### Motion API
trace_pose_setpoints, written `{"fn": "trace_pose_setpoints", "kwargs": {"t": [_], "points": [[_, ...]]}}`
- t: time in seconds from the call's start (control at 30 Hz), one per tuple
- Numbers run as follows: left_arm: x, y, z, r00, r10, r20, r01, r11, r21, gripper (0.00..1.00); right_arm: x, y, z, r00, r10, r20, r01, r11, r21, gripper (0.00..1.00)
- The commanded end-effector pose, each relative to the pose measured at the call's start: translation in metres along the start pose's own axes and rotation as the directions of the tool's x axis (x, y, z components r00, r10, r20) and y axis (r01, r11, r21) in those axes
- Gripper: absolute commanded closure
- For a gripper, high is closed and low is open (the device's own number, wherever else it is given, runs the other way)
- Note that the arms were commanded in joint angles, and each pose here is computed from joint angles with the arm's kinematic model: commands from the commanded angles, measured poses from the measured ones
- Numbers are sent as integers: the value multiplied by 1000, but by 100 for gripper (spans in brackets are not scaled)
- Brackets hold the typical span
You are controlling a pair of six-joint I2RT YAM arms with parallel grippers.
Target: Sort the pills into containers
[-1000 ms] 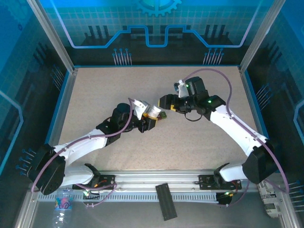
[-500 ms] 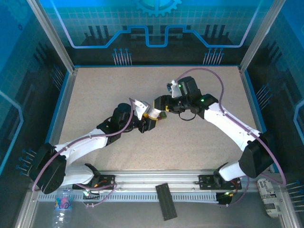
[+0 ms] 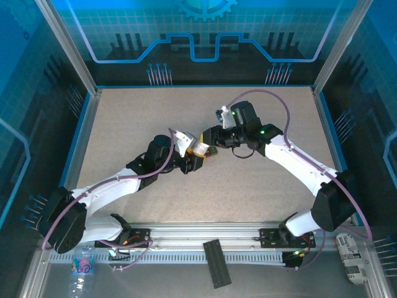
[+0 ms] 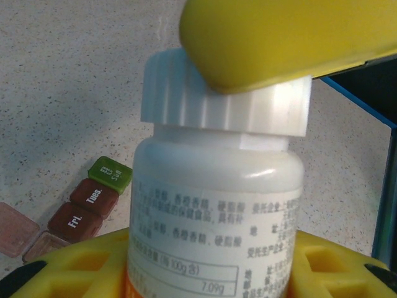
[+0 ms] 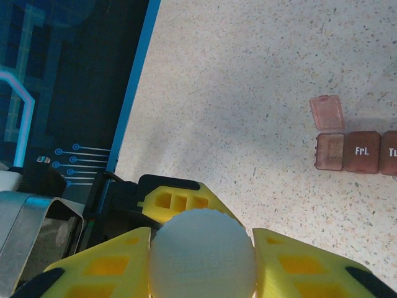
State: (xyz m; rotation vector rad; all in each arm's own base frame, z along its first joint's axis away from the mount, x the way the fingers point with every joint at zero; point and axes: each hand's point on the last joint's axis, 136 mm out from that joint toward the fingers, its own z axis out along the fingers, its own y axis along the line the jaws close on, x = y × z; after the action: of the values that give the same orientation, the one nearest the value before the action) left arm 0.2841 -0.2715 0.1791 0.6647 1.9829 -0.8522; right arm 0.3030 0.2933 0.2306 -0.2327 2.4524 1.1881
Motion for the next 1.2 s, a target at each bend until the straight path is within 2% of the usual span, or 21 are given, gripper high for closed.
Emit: {"fn": "trace_pose_setpoints", "kwargs": {"t": [0.0,0.17,0.27,0.4,0.47,0.57,0.67,0.77,0.93,1.17], "points": [[-26,-10,-2,998,25,64,-28,999,38,100,15,6,5,993,-99,-59,93,991,-93,64],[-30,-17,-7,997,21,79,-26,998,64,100,18,-2,-9,956,-291,-31,280,942,-187,64],[-32,-21,-10,996,18,88,-25,997,78,100,16,-6,-22,945,-328,5,319,916,-242,62],[-32,-21,-9,996,15,84,-22,996,81,100,9,3,-33,958,-283,39,283,919,-276,47],[-31,-20,-8,996,18,82,-25,997,77,100,4,9,-39,970,-238,59,245,929,-278,34],[-30,-18,-7,997,28,76,-33,997,71,100,-5,12,-47,989,-124,80,140,959,-247,27],[-28,-17,-6,997,42,65,-47,997,64,100,-10,-4,-49,996,32,83,-20,990,-138,27],[-28,-17,-4,997,54,58,-57,996,62,100,-10,-12,-46,991,95,94,-91,995,-43,26],[-32,-17,-3,996,56,62,-60,996,65,100,-12,-11,-35,991,95,96,-96,995,5,25],[-33,-18,-2,997,52,63,-57,996,70,100,-7,6,-17,996,62,60,-61,998,-24,26]]}}
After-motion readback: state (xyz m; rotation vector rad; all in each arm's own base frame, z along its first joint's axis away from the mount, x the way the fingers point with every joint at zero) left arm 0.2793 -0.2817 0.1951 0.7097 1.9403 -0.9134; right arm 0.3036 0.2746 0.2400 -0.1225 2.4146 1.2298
